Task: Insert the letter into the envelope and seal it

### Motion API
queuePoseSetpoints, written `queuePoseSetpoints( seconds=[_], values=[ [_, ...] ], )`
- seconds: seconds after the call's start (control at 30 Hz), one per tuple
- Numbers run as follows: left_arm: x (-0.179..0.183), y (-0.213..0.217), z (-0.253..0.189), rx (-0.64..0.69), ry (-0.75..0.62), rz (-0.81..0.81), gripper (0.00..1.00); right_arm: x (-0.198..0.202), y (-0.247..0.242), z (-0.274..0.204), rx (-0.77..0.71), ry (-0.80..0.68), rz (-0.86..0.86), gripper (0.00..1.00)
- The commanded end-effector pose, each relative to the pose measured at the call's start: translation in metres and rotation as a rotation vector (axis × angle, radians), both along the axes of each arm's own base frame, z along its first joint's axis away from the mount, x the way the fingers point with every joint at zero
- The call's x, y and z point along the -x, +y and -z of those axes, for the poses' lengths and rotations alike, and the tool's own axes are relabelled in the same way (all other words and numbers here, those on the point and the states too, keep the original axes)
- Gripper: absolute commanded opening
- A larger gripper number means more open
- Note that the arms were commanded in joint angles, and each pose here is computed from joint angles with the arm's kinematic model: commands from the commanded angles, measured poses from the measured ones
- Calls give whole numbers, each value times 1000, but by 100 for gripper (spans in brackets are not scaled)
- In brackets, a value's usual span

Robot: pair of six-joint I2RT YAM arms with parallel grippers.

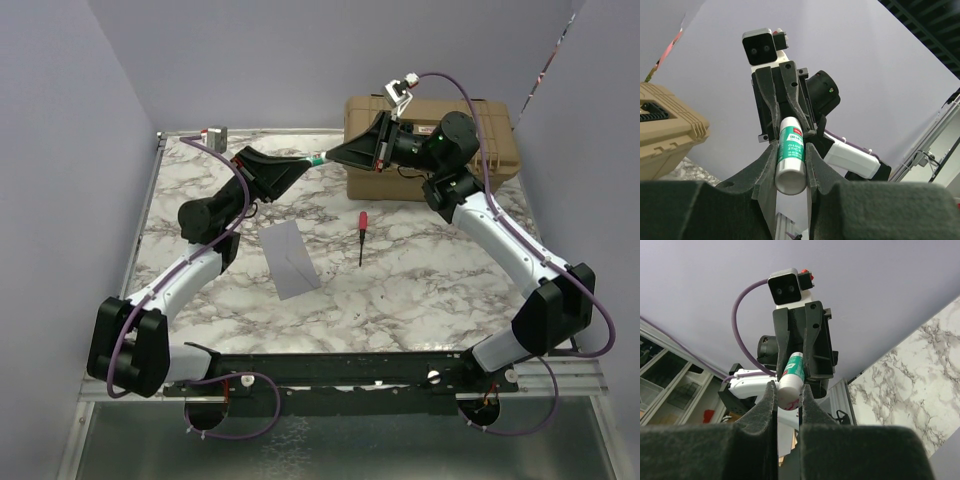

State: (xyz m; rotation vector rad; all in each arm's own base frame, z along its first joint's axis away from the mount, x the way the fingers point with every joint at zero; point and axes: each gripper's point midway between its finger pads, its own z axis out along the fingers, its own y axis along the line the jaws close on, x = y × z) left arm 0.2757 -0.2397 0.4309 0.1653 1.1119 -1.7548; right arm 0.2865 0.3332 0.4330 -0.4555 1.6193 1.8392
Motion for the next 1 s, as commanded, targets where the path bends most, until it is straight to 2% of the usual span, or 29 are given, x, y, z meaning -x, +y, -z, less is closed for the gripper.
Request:
queuePoseSetpoints(
  seconds=[0.0, 0.63, 0.97],
  values=[
    [37, -37, 16, -124, -58, 213, 0, 29, 29, 14, 24, 46, -160, 0],
    [26, -43, -7, -108, -132, 189, 0, 39, 53, 34, 78, 124, -248, 0],
    [31, -54, -1, -155, -152, 262, 0, 43, 62, 50, 115, 191, -273, 0]
  ],
)
